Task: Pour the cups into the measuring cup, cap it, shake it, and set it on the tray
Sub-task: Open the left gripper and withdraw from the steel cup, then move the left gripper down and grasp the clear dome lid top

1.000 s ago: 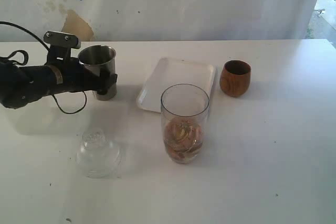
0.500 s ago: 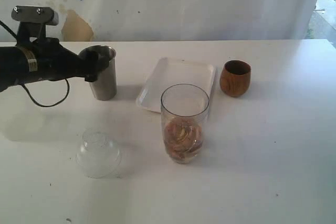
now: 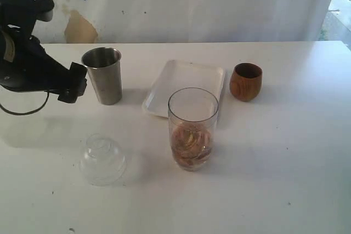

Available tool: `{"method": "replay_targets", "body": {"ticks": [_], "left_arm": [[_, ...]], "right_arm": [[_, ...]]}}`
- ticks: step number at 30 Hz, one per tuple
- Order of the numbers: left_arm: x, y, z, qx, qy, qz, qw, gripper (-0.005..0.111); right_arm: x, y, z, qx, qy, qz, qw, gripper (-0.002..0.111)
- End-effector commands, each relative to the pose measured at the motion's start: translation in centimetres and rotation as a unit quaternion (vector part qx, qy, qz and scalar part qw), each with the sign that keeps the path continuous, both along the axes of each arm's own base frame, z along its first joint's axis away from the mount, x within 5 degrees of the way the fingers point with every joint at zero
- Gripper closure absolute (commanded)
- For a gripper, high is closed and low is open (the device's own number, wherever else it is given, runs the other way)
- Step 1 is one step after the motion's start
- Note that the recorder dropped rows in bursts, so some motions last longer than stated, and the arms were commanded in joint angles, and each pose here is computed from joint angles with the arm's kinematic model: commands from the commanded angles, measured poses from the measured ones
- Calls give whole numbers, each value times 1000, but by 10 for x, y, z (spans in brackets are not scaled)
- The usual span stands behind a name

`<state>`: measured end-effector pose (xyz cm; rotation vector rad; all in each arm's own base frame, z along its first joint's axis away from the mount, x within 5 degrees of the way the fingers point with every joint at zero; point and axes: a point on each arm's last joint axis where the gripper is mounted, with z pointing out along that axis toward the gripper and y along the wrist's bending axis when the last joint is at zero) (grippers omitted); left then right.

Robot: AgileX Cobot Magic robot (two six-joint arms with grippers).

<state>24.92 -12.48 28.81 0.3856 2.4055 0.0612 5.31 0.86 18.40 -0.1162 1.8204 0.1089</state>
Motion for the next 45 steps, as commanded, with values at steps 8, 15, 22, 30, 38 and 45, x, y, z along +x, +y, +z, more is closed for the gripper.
{"method": "replay_targets", "body": {"ticks": [8,15,22,30,38,45], "left_arm": [[-27,-21,-3,-11,89,-105,990,88],[-32,-20,-5,-5,116,-111,987,107],[-39,-18,16,22,177,-121,976,100],[-42,-37,23,-45,213,-182,959,42],[-15,-51,-21,-4,256,-160,953,46],[10,-58,-46,13,220,-123,967,46]], "right_arm": [[0,0,-1,-2,0,-2,1000,108],[0,0,-1,-2,0,-2,1000,108],[0,0,-1,-2,0,-2,1000,108],[0,0,-1,-2,0,-2,1000,108],[0,0,-1,-2,0,-2,1000,108],[0,0,-1,-2,0,-2,1000,108]]}}
